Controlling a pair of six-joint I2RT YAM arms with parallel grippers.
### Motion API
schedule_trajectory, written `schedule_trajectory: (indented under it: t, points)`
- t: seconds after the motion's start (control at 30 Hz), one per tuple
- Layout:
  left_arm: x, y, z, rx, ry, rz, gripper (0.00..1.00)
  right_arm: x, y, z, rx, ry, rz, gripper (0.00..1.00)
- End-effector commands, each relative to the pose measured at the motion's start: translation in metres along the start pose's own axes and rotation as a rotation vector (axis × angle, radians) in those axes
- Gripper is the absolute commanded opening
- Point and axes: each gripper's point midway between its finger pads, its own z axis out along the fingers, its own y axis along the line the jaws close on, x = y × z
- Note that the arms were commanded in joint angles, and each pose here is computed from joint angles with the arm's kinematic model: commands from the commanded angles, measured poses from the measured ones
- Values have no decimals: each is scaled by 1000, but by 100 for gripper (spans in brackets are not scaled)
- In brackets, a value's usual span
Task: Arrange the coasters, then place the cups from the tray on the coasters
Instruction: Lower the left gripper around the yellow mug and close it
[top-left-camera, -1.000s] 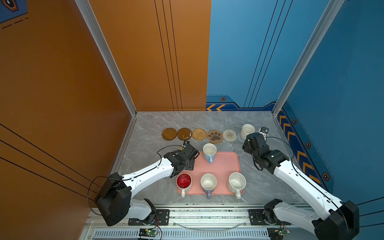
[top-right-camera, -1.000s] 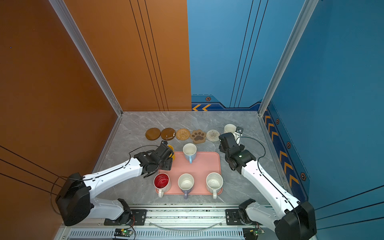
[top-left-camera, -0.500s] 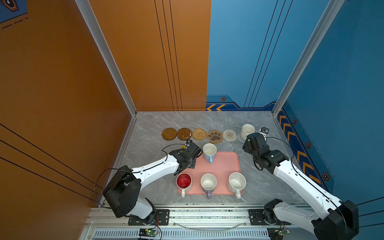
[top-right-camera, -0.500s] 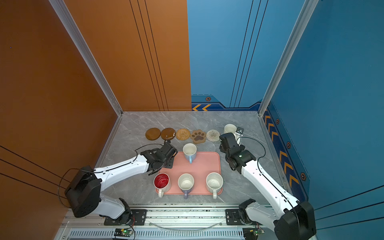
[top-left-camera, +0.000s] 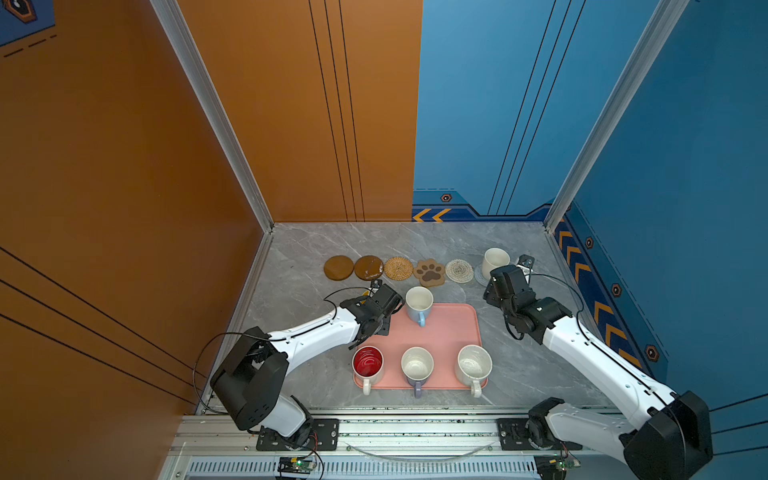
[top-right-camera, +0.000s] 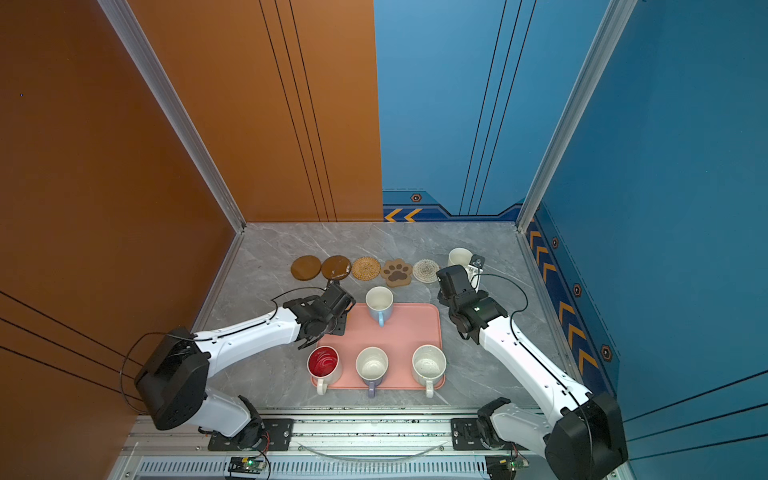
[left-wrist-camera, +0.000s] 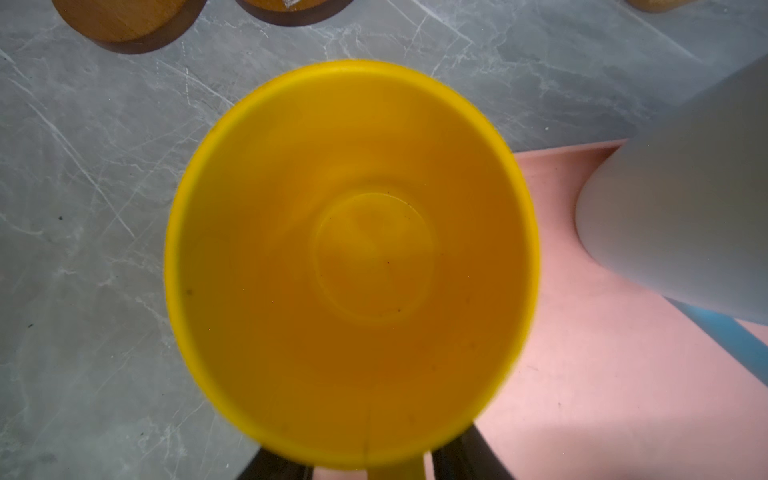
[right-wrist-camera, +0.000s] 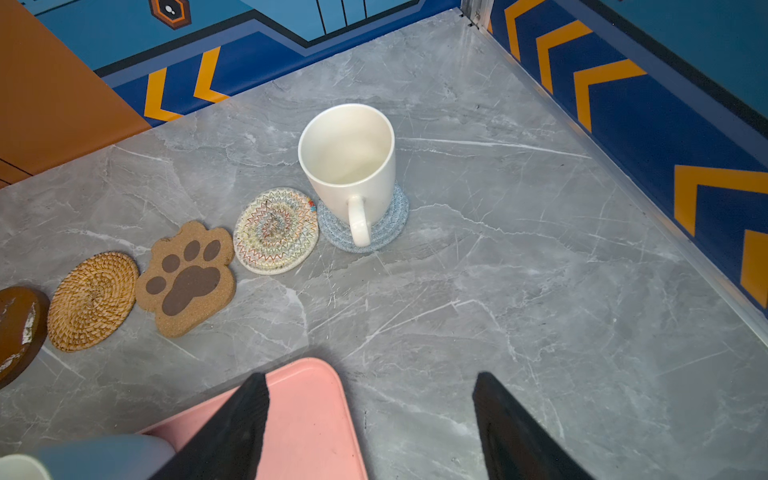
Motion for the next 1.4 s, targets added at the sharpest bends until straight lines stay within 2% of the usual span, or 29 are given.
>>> schedule_trajectory:
  t: [0.0, 0.27, 0.43, 0.73, 1.37]
  points:
    - [-8, -4, 5, 17, -17, -24, 41, 2, 0, 4, 6, 2, -3, 76]
    - [-6, -4, 10, 17, -3, -25, 35, 3, -1, 6, 10, 7, -6, 76]
    - [-5, -4, 11, 18, 1, -28, 28, 4, -1, 8, 12, 11, -6, 77]
    - [-3, -4, 11, 21, 4, -29, 0, 5, -1, 9, 9, 16, -3, 77]
    - [-13, -8, -7, 49, -58, -43, 0, 6, -3, 10, 16, 19, -2, 77]
